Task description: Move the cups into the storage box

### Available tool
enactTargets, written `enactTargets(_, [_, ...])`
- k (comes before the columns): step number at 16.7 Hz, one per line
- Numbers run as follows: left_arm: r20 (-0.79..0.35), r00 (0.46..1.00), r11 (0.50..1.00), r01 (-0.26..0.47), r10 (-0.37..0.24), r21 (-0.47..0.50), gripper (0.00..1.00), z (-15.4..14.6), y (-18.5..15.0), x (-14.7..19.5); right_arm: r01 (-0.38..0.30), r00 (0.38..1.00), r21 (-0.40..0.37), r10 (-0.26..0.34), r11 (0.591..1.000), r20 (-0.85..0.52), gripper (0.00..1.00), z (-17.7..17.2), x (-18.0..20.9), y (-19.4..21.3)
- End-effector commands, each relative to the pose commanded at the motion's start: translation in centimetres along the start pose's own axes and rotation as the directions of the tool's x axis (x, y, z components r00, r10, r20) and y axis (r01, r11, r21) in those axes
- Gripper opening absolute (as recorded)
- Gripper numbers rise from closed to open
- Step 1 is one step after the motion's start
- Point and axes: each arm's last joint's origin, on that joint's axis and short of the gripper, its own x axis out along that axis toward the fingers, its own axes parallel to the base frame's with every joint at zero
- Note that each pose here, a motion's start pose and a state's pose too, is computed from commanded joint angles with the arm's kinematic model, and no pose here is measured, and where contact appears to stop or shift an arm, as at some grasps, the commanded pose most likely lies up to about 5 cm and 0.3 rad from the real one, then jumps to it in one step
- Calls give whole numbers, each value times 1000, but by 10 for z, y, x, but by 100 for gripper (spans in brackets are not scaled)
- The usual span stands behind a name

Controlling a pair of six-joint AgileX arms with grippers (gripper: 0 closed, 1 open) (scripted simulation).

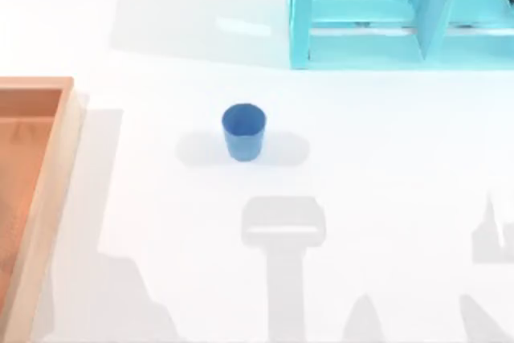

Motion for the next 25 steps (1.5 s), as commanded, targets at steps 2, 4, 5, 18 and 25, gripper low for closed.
enactTargets(2, [0, 1000, 1000, 0, 0, 0, 100, 0, 0, 0, 0, 1000, 0, 0, 1000, 0, 100, 0, 0, 0])
enactTargets(4, [0, 1000, 1000, 0, 0, 0, 100, 0, 0, 0, 0, 1000, 0, 0, 1000, 0, 100, 0, 0, 0])
enactTargets(5, [0, 1000, 1000, 0, 0, 0, 100, 0, 0, 0, 0, 1000, 0, 0, 1000, 0, 100, 0, 0, 0])
enactTargets(18, [0, 1000, 1000, 0, 0, 1, 100, 0, 0, -98, 0, 1000, 0, 0, 1000, 0, 100, 0, 0, 0])
enactTargets(25, [-11, 1000, 1000, 2, -2, -6, 100, 9, -2, -100, 0, 1000, 0, 0, 1000, 0, 100, 0, 0, 0])
